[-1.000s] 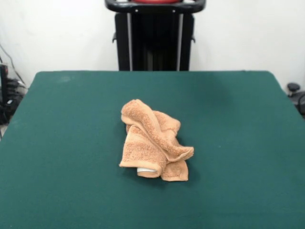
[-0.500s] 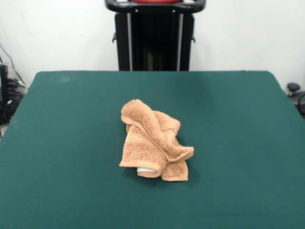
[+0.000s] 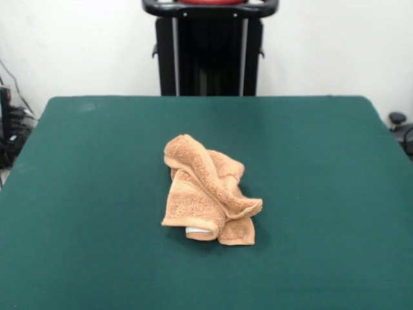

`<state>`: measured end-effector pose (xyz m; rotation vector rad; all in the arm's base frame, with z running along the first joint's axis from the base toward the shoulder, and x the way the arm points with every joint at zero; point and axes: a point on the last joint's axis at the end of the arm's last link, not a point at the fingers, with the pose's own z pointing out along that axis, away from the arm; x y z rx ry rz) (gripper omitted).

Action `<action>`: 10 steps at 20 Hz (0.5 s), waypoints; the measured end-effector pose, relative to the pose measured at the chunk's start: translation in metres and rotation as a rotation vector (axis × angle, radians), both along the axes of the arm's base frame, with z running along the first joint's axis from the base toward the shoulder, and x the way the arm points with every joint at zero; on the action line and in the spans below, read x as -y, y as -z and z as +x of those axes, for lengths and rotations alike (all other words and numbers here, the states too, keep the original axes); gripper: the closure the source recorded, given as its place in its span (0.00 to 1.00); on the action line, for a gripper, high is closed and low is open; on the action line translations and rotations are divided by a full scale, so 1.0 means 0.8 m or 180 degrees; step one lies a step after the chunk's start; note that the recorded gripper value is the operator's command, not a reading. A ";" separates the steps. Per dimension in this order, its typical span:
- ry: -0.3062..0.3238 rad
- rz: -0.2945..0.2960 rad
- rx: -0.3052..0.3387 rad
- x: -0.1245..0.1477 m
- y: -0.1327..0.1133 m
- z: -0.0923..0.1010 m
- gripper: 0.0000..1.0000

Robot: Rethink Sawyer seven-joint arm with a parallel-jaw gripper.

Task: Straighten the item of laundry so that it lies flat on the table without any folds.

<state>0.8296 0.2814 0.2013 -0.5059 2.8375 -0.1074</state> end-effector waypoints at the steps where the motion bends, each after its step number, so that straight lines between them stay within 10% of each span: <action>1: 0.0017 0.0015 -0.0032 0.007 -0.002 -0.004 0.00; 10: 0.0083 0.0021 -0.0209 0.045 -0.008 -0.033 0.00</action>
